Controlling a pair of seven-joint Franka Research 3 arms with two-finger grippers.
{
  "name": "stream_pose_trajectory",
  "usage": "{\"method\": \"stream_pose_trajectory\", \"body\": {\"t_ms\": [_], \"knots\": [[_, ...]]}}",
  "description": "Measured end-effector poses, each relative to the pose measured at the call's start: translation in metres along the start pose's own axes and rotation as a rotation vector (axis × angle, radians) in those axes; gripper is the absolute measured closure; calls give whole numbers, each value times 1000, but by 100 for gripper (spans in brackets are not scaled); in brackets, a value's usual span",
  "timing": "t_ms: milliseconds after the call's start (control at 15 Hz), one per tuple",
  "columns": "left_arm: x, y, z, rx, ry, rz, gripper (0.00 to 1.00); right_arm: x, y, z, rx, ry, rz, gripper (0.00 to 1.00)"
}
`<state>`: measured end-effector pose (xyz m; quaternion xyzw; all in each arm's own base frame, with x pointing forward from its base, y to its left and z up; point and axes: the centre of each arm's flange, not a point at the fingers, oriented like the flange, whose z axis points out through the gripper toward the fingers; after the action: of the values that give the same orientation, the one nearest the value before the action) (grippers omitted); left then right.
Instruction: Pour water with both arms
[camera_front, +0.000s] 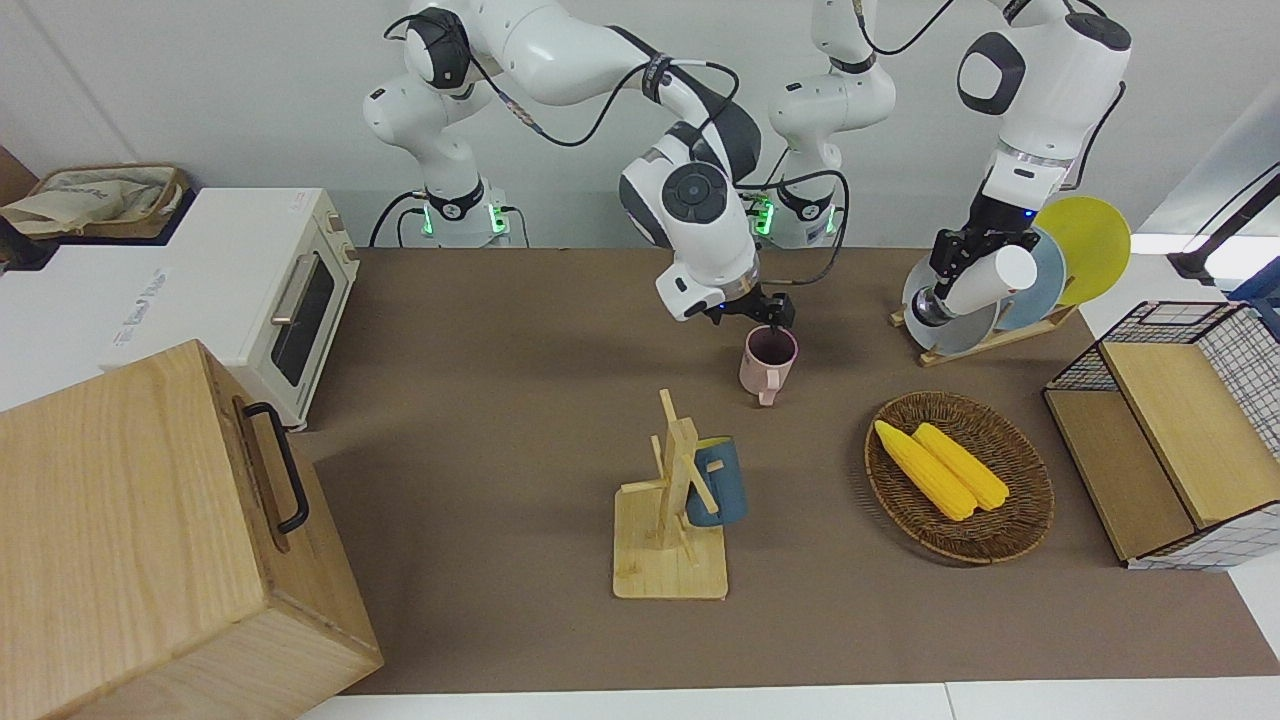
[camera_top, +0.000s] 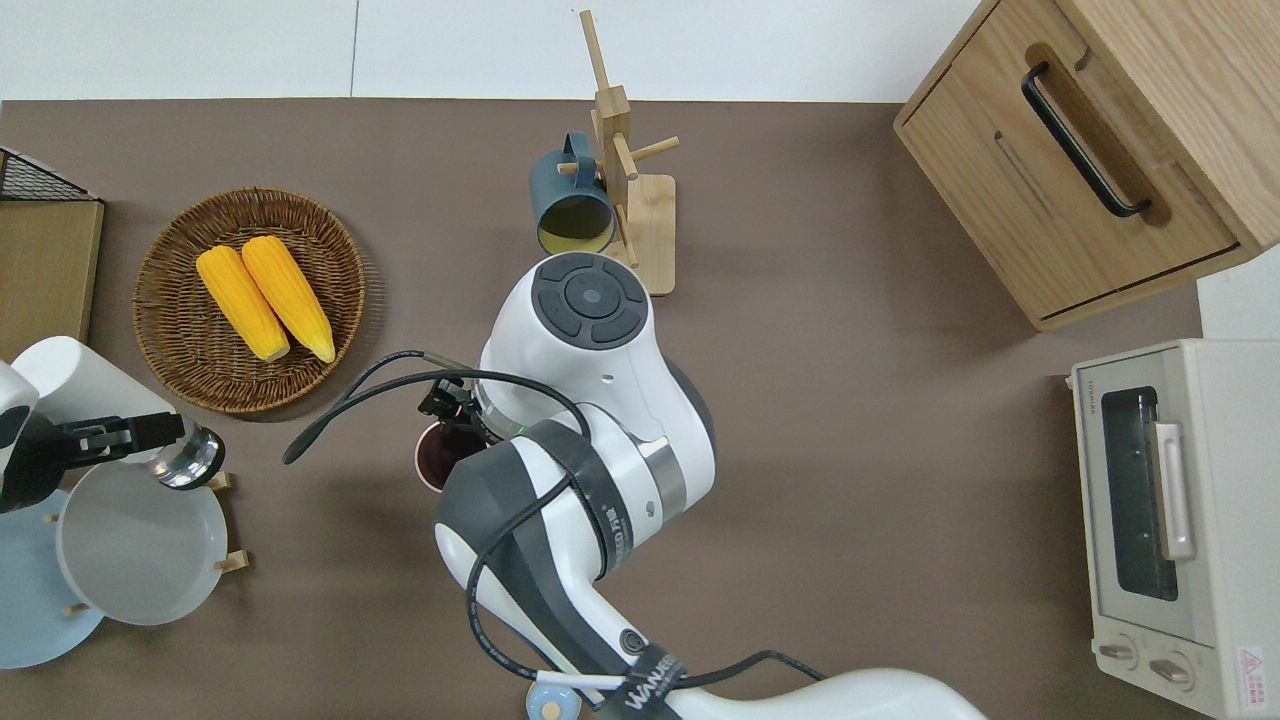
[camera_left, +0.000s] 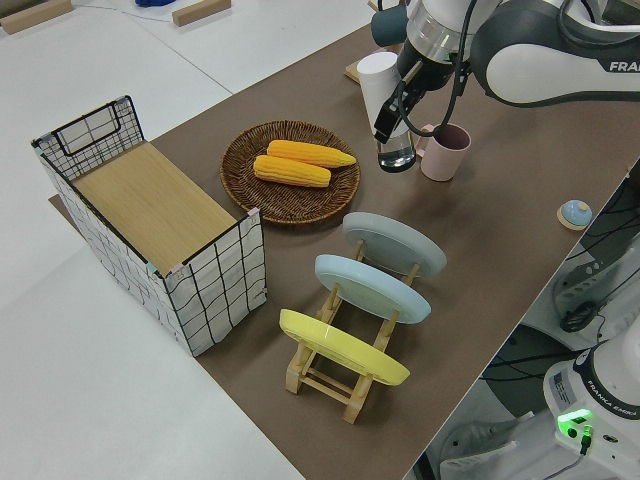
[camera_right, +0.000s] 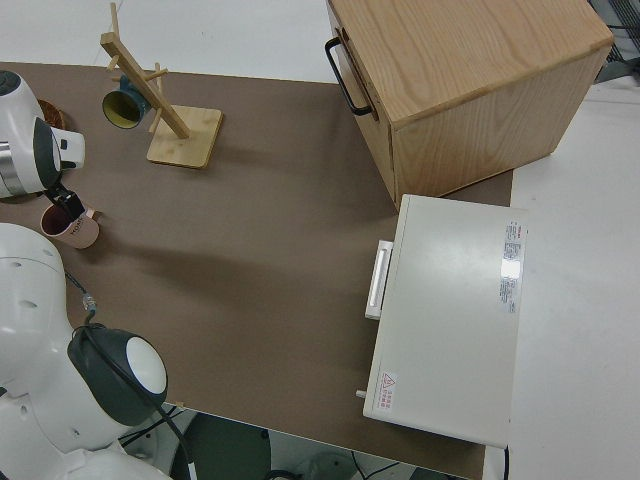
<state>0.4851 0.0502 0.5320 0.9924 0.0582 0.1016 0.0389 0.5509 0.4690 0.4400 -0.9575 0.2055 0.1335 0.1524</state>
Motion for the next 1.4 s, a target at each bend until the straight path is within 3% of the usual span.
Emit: {"method": "stream_pose_trajectory", "body": {"t_ms": [267, 600, 933, 1133, 1400], "knots": [[-3, 1, -2, 0, -9, 1, 36, 16, 30, -71, 2, 4, 25, 0], [-14, 22, -6, -7, -47, 45, 36, 64, 108, -156, -79, 43, -82, 0], [-34, 61, 11, -18, -109, 124, 36, 114, 186, -205, -245, 123, -300, 0], [-45, 80, 25, -24, -143, 157, 36, 142, 239, -238, -285, 151, -360, 0], [-55, 106, 31, -30, -160, 135, 36, 151, 294, -284, -304, 185, -401, 0]]}}
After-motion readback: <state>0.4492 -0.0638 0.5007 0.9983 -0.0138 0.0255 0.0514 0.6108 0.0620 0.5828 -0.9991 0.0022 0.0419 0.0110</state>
